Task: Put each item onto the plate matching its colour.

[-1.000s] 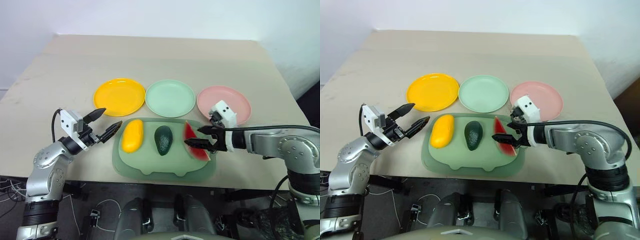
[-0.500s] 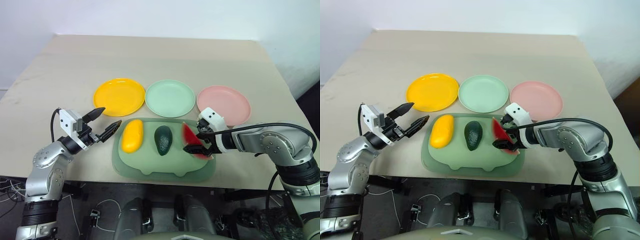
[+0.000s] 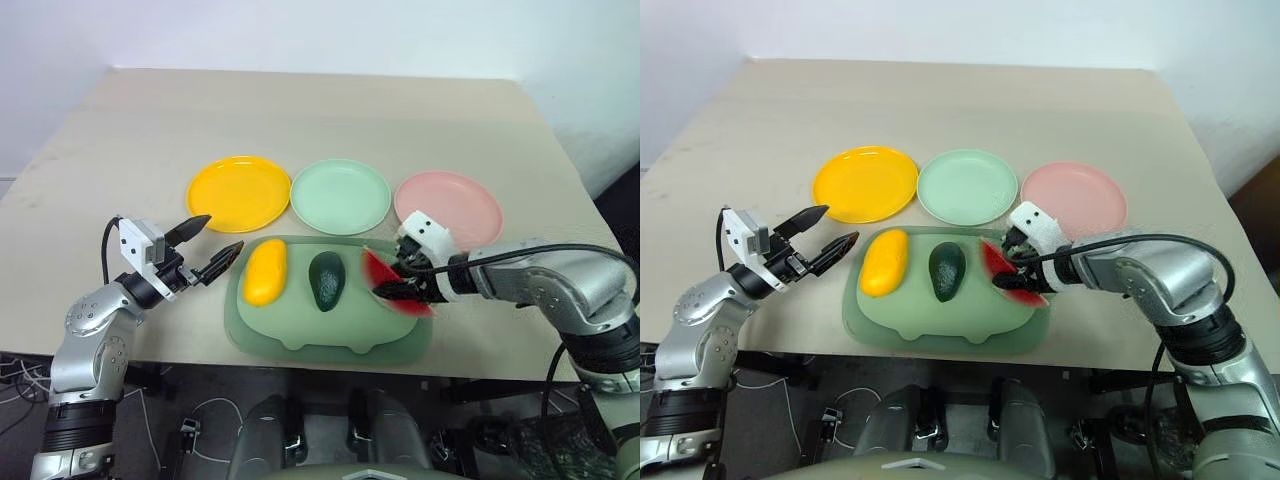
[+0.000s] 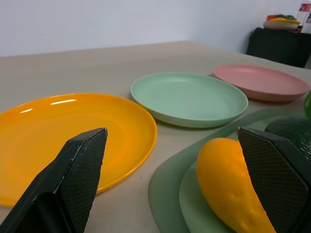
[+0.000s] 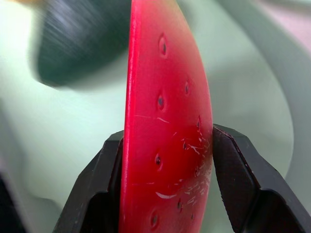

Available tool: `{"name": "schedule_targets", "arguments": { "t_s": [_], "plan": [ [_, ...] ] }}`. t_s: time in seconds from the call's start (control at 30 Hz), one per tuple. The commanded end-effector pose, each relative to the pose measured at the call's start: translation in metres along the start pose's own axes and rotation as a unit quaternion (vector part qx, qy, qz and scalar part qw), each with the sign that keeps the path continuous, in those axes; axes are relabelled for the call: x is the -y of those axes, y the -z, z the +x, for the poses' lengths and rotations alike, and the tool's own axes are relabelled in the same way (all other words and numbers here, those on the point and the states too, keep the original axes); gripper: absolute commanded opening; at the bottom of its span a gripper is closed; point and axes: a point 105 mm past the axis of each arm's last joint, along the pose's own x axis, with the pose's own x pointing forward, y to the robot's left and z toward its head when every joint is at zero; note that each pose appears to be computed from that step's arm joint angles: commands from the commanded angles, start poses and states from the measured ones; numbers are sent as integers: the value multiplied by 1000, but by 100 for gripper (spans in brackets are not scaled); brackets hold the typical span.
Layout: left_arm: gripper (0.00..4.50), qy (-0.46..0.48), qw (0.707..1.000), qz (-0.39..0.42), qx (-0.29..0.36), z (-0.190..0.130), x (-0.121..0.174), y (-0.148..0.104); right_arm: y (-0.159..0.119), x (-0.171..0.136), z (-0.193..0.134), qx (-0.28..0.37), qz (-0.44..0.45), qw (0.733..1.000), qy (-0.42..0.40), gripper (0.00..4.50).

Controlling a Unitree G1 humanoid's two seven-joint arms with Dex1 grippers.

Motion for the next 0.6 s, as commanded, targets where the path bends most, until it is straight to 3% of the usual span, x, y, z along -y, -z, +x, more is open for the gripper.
{"name": "schedule_targets", "arguments": {
  "t_s": [0.03,0.17,0.33,0.6],
  "plan": [
    [450,1,1000,19,12,-2,-1,-10,-35,8,-24,67,-51,996,32,217],
    [450,1,1000,18,12,-1,1,-9,-45,30,-34,83,-31,994,66,217],
    [450,-7,1000,21,16,-3,-1,-12,-55,105,-47,109,11,975,191,217],
    [450,-21,999,30,18,-7,-3,-15,-47,165,-29,102,52,961,253,217]
  ]
}}
